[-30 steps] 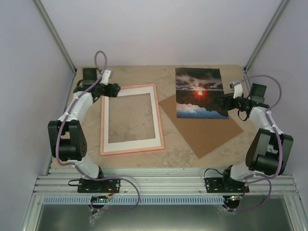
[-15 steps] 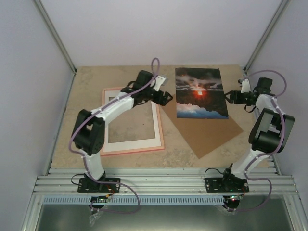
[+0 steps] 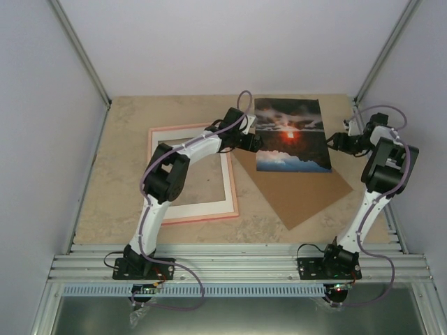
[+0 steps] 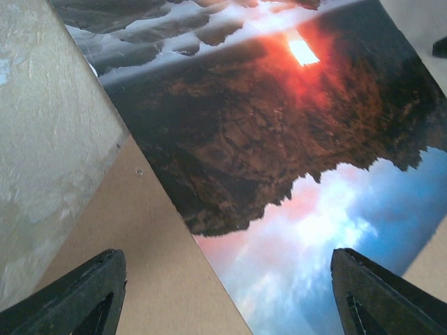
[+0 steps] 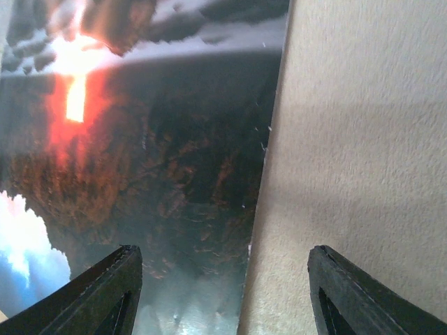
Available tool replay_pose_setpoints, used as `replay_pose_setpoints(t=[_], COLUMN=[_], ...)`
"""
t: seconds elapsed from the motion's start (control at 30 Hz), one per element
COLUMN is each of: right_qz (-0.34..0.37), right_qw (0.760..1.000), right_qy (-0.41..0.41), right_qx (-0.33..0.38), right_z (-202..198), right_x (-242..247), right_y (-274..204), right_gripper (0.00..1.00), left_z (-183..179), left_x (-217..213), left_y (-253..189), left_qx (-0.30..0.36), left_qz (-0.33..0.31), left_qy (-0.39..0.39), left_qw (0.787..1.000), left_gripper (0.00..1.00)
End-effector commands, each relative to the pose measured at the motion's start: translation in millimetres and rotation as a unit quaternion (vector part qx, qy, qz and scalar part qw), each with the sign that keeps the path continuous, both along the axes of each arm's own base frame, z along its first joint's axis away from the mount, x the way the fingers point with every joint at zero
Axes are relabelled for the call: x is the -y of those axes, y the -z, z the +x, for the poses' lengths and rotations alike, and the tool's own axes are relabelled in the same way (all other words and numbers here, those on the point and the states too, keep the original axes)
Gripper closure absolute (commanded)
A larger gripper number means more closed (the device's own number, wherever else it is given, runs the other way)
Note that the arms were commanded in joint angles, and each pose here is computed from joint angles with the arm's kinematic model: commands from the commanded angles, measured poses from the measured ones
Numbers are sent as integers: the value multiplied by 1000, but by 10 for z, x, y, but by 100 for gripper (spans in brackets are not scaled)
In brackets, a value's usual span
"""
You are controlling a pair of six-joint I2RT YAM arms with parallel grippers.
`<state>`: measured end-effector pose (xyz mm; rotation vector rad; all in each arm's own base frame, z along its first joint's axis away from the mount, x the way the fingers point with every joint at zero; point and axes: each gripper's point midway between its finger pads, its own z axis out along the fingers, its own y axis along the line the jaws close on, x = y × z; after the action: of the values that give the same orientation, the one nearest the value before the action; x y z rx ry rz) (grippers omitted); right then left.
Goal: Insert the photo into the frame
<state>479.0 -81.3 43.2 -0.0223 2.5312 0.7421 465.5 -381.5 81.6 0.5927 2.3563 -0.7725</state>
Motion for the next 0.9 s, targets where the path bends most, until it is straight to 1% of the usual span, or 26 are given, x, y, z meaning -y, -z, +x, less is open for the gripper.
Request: replay_pose_setpoints(t=[0.0, 0.13, 0.3, 0.53, 0.63, 0.7, 0.8, 0.87], right_qz=[17, 24, 61, 155, 192, 219, 262, 288], right_qw=[999, 997, 993, 981, 975, 971, 962, 955], right_qy=[2, 9, 6, -7, -10, -13, -9, 6], right_qx=[-44, -69, -99, -117, -112, -98, -73, -65], right_z=[-45, -58, -79, -114, -117, -104, -85, -81], right_x=[-3, 0, -97, -385, -465, -504, -520, -480], right_y=[154, 309, 431, 411, 326, 219, 0, -96], right_gripper=[34, 34, 34, 36, 38, 39, 44, 44], left_z=[147, 179, 135, 52, 30, 19, 15, 18], left_x=[93, 143, 230, 309, 314, 307, 296, 293], left_y=[104, 304, 604, 887, 936, 954, 952, 939], left_qx=[0, -15, -30, -55, -60, -61, -59, -56], left_qz=[6, 10, 33, 42, 44, 46, 47, 47], left_qy=[-27, -30, -20, -1, 1, 3, 2, 2], left_qw=[1000, 999, 999, 998, 997, 997, 997, 997], left_gripper=[18, 20, 22, 25, 25, 25, 25, 25])
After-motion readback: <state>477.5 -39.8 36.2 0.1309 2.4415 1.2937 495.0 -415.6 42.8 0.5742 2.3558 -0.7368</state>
